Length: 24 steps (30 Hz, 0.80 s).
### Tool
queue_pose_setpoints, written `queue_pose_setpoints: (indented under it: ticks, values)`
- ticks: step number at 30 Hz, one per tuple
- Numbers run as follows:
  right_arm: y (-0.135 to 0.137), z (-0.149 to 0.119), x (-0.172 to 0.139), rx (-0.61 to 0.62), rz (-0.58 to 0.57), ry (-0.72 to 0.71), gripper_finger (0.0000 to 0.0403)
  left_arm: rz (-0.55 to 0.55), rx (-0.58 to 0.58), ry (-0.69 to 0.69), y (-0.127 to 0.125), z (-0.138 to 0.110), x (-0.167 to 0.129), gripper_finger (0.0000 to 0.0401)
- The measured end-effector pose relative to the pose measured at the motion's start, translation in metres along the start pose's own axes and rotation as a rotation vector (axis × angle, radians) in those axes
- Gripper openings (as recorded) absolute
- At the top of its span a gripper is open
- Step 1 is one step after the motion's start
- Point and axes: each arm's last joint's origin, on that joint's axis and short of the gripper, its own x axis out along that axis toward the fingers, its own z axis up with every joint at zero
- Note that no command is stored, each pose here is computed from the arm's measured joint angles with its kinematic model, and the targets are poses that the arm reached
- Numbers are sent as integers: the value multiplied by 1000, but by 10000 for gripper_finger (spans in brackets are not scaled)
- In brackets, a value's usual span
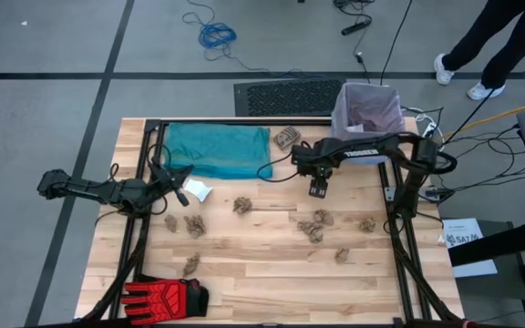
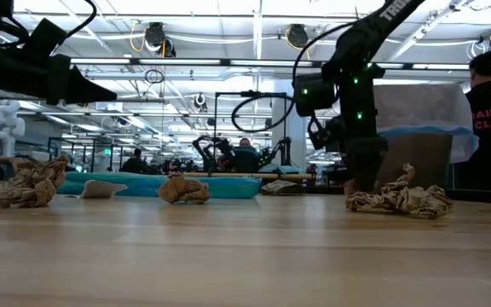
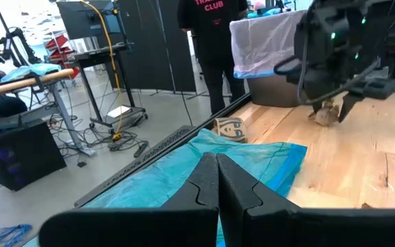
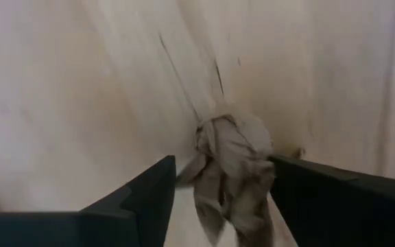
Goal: Place trash/remove bag and relplace
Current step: Put the brown napkin into the trash bin
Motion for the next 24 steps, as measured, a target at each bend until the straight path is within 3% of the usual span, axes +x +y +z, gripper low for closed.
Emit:
queue_pose_setpoints:
  ticks: [4,9,18,21,24]
  values:
    - [4,3,9,2,8,25,147,0,0,0,0,0,0,0]
    - [16,6,1,-38,-1,-10,22,0,-1,0,0,0,0,0]
    - [39,25,-89,-96,-11,-275,5,0,0,0,0,0,0,0]
    - [34,24,-135,-67,-94,-362,4,0,-1,0,0,0,0,0]
    - [22,14,-184,29,-247,-448,4,0,-1,0,0,0,0,0]
